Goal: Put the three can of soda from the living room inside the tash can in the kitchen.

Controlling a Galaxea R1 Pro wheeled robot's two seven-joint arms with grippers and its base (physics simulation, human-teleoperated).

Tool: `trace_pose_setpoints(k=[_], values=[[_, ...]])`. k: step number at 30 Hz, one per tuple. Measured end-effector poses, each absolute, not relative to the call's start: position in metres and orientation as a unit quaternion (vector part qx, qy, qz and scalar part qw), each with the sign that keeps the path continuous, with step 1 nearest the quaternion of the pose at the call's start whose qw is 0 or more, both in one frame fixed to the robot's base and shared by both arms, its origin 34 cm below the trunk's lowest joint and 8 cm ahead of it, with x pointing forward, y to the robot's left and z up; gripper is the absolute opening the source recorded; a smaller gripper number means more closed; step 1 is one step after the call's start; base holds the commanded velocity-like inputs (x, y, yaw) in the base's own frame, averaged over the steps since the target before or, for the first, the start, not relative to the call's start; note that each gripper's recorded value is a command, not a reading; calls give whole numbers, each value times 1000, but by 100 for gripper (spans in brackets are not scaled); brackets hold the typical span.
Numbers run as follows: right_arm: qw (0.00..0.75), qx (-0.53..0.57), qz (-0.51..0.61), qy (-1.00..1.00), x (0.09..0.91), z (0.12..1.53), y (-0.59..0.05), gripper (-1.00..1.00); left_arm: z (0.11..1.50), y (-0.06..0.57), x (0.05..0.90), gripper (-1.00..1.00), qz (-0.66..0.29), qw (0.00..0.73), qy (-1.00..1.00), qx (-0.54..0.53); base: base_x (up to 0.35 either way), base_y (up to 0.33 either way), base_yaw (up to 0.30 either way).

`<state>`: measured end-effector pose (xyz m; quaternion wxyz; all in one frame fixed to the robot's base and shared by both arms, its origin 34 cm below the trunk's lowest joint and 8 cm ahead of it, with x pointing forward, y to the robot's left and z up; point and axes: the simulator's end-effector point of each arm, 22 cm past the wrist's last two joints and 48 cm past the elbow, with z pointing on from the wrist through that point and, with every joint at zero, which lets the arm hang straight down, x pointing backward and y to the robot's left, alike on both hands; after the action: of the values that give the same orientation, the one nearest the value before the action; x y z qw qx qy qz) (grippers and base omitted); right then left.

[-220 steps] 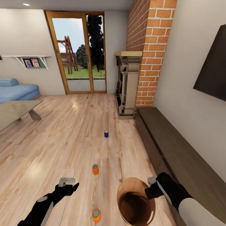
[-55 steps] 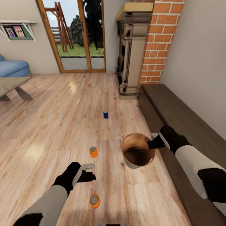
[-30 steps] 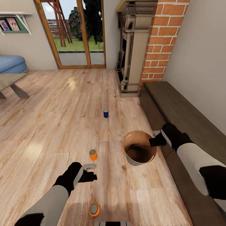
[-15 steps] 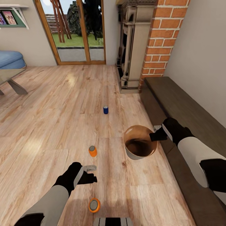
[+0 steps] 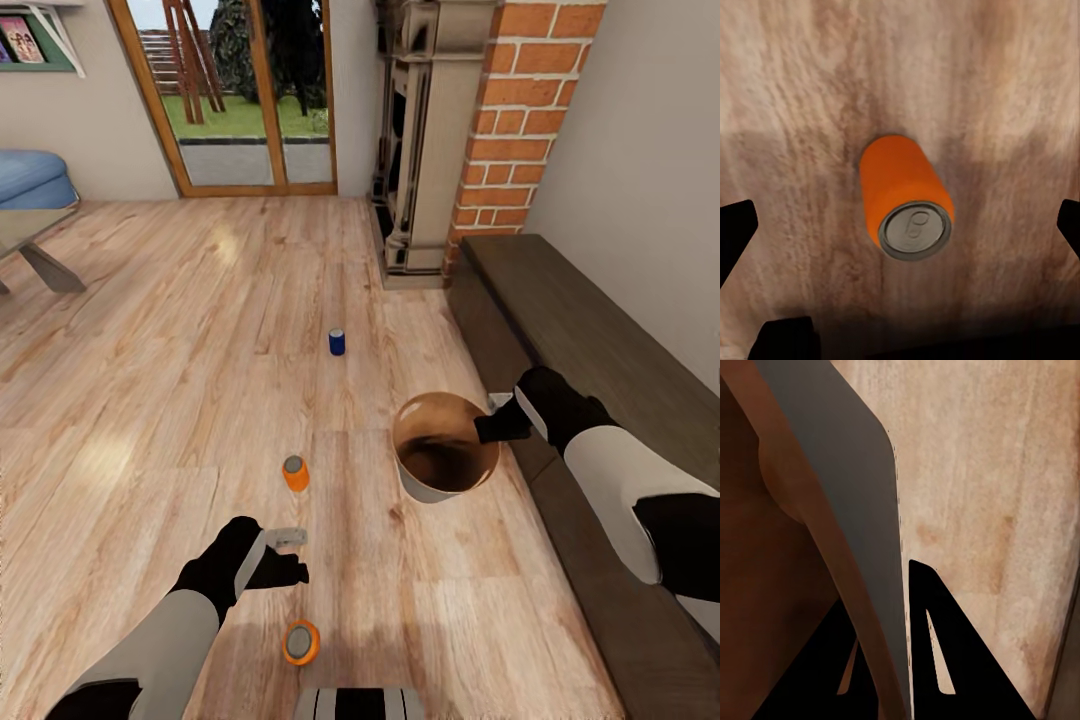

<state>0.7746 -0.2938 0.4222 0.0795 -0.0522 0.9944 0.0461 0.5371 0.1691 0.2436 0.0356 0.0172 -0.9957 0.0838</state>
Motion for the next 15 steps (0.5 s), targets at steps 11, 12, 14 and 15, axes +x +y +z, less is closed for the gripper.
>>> trace_pose_setpoints(k=[11,12,14,15], values=[[69,-55,45,995,772,410,-293,-100,236,167,532,100,85,44,-995,17,-98,0,0],[68,-55,45,995,771,406,-292,-100,234,167,531,100,85,45,-995,18,-10,0,0],[67,-54,45,995,769,400,-294,-100,228,166,529,100,85,46,-995,18,-4,0,0],[66,-54,44,995,768,397,-295,-100,225,166,528,100,86,47,-995,18,-3,0,0]])
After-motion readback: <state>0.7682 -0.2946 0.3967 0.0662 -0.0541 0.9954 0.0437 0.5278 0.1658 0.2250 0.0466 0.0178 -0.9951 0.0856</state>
